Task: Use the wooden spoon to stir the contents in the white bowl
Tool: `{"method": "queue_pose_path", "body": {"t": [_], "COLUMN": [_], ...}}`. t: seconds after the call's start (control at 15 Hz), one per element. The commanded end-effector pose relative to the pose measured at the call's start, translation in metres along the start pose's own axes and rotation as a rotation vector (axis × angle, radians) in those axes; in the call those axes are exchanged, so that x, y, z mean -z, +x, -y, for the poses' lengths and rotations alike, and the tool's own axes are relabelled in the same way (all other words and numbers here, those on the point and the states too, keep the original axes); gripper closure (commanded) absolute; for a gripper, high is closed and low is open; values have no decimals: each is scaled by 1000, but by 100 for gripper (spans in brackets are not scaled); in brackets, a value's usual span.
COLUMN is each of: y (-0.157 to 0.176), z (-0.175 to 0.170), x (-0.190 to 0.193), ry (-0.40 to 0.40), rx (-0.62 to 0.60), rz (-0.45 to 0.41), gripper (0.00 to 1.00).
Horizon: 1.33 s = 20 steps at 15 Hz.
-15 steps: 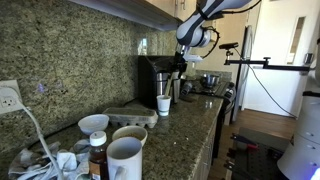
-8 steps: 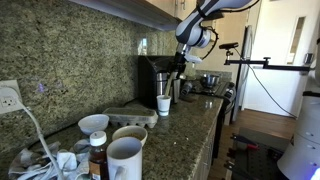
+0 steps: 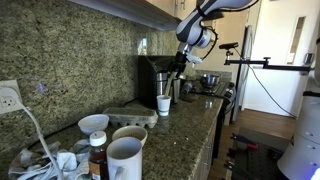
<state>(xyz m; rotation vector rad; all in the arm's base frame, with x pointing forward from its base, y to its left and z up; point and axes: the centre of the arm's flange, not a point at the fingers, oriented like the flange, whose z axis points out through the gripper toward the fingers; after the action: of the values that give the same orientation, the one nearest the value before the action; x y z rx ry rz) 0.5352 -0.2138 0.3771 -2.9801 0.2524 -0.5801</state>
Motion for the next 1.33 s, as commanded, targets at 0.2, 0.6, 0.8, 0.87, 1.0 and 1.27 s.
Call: {"method": "queue_pose_path", "body": {"t": [0.2, 0.6, 0.8, 0.87, 1.0, 1.27], "y": [8, 10, 9, 8, 8, 9], "z": [-7, -7, -10, -11, -12, -12], "x": [-4, -8, -8, -8, -8, -9], "ry": [44, 53, 54, 54, 51, 46], "rx": [46, 68, 64, 64, 63, 71], "rz": [-75, -101, -109, -110, -111, -115], "gripper": [0, 0, 29, 32, 47, 78]}}
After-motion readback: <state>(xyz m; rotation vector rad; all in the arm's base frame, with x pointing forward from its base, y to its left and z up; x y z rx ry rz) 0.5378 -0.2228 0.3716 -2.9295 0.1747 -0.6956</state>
